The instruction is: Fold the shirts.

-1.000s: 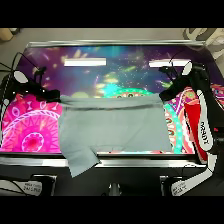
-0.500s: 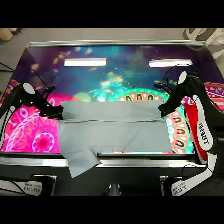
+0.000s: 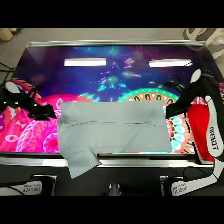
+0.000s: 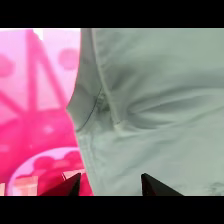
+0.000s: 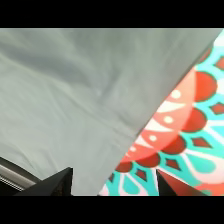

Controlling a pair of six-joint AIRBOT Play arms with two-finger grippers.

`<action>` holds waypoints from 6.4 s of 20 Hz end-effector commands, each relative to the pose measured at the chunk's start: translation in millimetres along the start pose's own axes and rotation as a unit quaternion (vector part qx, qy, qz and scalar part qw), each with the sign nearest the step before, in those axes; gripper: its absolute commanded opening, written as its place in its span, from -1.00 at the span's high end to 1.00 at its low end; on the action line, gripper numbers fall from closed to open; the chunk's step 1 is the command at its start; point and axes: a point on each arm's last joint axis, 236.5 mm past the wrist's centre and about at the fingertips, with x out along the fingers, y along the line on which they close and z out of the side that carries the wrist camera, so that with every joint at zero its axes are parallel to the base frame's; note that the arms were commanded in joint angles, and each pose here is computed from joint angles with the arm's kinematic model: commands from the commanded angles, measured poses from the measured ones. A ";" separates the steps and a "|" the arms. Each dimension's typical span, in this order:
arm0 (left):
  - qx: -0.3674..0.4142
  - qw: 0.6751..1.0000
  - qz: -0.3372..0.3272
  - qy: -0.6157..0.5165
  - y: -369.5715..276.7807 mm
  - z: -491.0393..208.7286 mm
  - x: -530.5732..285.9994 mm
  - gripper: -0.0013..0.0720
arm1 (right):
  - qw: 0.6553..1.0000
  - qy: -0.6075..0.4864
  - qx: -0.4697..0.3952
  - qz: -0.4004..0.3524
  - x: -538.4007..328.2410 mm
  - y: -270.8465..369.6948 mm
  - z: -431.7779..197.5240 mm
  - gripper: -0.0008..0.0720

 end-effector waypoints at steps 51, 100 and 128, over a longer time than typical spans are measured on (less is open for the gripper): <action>-0.019 0.996 -0.077 -0.041 -49.7 -152.5 95.6 0.90 | 0.992 0.001 0.116 0.050 130.4 46.0 -119.5 0.94; -0.042 0.989 -0.029 -0.137 -19.9 101.6 9.1 -0.54 | 0.973 -0.227 0.050 0.013 26.2 -26.2 90.5 -0.64; -0.002 0.952 -0.286 -0.112 -359.3 64.3 146.7 0.90 | 0.906 -0.398 -0.048 0.137 -164.2 142.2 55.3 0.94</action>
